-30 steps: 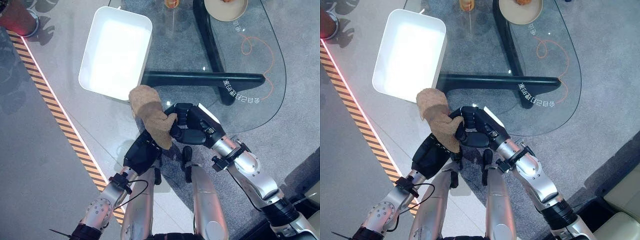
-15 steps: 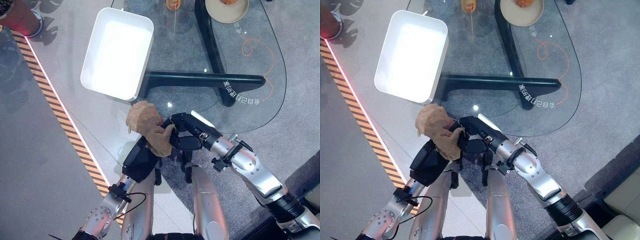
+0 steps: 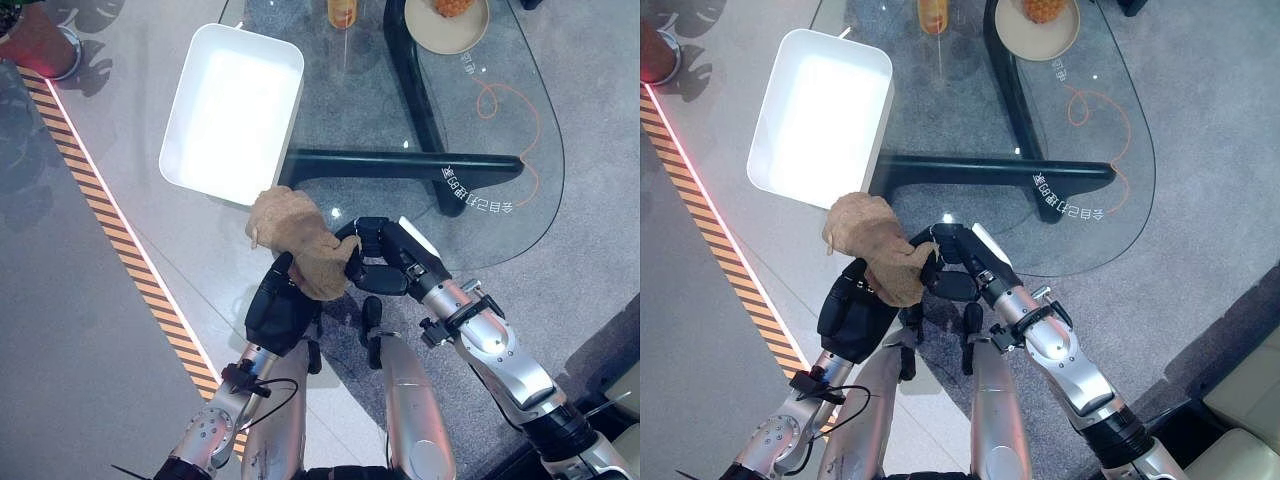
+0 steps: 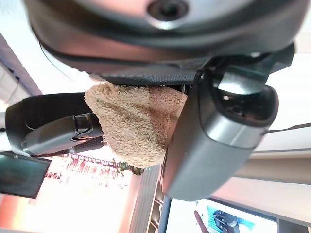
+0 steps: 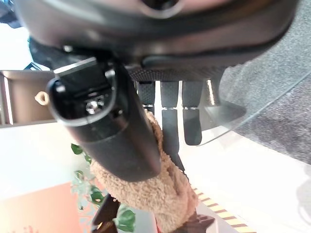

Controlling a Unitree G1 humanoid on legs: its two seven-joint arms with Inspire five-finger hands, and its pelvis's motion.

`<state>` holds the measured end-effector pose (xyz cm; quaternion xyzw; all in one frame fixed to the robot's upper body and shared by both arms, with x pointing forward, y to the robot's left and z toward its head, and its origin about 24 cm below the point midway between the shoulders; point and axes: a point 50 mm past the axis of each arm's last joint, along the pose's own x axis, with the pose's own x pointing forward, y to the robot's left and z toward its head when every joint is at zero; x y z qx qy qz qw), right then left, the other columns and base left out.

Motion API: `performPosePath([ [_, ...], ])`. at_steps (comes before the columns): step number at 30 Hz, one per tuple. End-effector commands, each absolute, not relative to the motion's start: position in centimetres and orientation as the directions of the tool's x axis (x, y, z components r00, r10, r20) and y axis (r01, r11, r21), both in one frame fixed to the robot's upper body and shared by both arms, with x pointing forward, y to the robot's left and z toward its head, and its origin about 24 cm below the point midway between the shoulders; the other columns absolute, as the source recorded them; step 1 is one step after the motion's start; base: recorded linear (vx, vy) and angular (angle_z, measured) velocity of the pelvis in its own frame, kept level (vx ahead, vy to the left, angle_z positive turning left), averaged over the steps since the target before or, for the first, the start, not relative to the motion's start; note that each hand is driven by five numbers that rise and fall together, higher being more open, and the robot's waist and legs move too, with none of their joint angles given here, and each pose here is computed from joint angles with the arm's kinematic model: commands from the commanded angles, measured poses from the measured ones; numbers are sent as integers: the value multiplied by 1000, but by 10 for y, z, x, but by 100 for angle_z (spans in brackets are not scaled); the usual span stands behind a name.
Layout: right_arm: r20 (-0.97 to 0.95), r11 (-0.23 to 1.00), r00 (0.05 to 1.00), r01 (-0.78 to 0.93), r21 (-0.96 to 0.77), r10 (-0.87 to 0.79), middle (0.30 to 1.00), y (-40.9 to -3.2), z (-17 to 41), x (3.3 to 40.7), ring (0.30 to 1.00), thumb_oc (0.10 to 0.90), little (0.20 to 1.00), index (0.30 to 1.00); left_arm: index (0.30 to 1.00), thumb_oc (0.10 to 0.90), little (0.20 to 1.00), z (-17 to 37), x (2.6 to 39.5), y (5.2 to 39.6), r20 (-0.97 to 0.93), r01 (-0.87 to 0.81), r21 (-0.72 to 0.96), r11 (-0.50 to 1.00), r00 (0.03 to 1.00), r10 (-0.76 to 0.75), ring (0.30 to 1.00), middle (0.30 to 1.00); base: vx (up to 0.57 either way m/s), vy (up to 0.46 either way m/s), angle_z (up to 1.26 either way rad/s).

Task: Wipe the table with a cloth and put it in the basket.

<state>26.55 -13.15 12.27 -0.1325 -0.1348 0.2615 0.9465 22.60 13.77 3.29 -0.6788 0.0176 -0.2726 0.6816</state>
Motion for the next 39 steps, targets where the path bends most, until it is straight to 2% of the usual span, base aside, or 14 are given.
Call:
performPosePath([
  [1, 254, 862, 843, -386, -328, 474, 300, -153, 134, 262, 300, 100, 200, 300, 900, 800, 900, 94, 224, 150, 733, 699, -679, -225, 633, -249, 900, 900, 0, 0, 0],
  [12, 186, 824, 831, -441, -357, 525, 300, -148, 126, 261, 300, 100, 200, 300, 900, 800, 900, 97, 226, 149, 756, 731, -652, -200, 607, -246, 900, 900, 0, 0, 0],
  [15, 112, 770, 807, -498, -399, 580, 300, -144, 120, 259, 300, 100, 200, 300, 900, 800, 900, 98, 226, 150, 763, 744, -642, -185, 597, -248, 900, 900, 0, 0, 0],
  [17, 9, 686, 764, -575, -446, 645, 300, -137, 113, 256, 300, 100, 200, 300, 900, 800, 900, 100, 227, 151, 767, 754, -635, -167, 591, -250, 900, 900, 0, 0, 0],
  [23, -145, 544, 673, -689, -479, 725, 300, -128, 103, 252, 300, 100, 200, 300, 900, 800, 900, 103, 230, 154, 765, 761, -634, -137, 591, -255, 900, 900, 0, 0, 0],
  [29, -208, 448, 589, -760, -470, 781, 300, -116, 101, 248, 300, 100, 200, 300, 900, 800, 900, 104, 232, 151, 755, 755, -644, -125, 602, -259, 900, 900, 0, 0, 0],
  [30, -211, 439, 581, -766, -470, 786, 300, -115, 101, 248, 300, 100, 200, 300, 731, 602, 702, 104, 233, 151, 750, 751, -650, -118, 610, -256, 731, 731, 0, 0, 0],
  [31, -221, 425, 569, -774, -470, 792, 300, -113, 101, 248, 300, 100, 200, 300, 439, 262, 362, 104, 234, 152, 742, 744, -660, -107, 622, -251, 439, 439, 0, 0, 0],
  [32, -225, 419, 565, -776, -471, 793, 300, -113, 101, 248, 300, 100, 200, 300, 300, 100, 200, 104, 235, 152, 741, 743, -661, -106, 624, -247, 300, 300, 0, 0, 0],
  [39, -236, 399, 553, -782, -479, 799, 300, -111, 101, 247, 300, 100, 200, 300, 300, 100, 200, 101, 236, 155, 712, 716, -694, -78, 666, -222, 300, 300, 0, 0, 0],
])
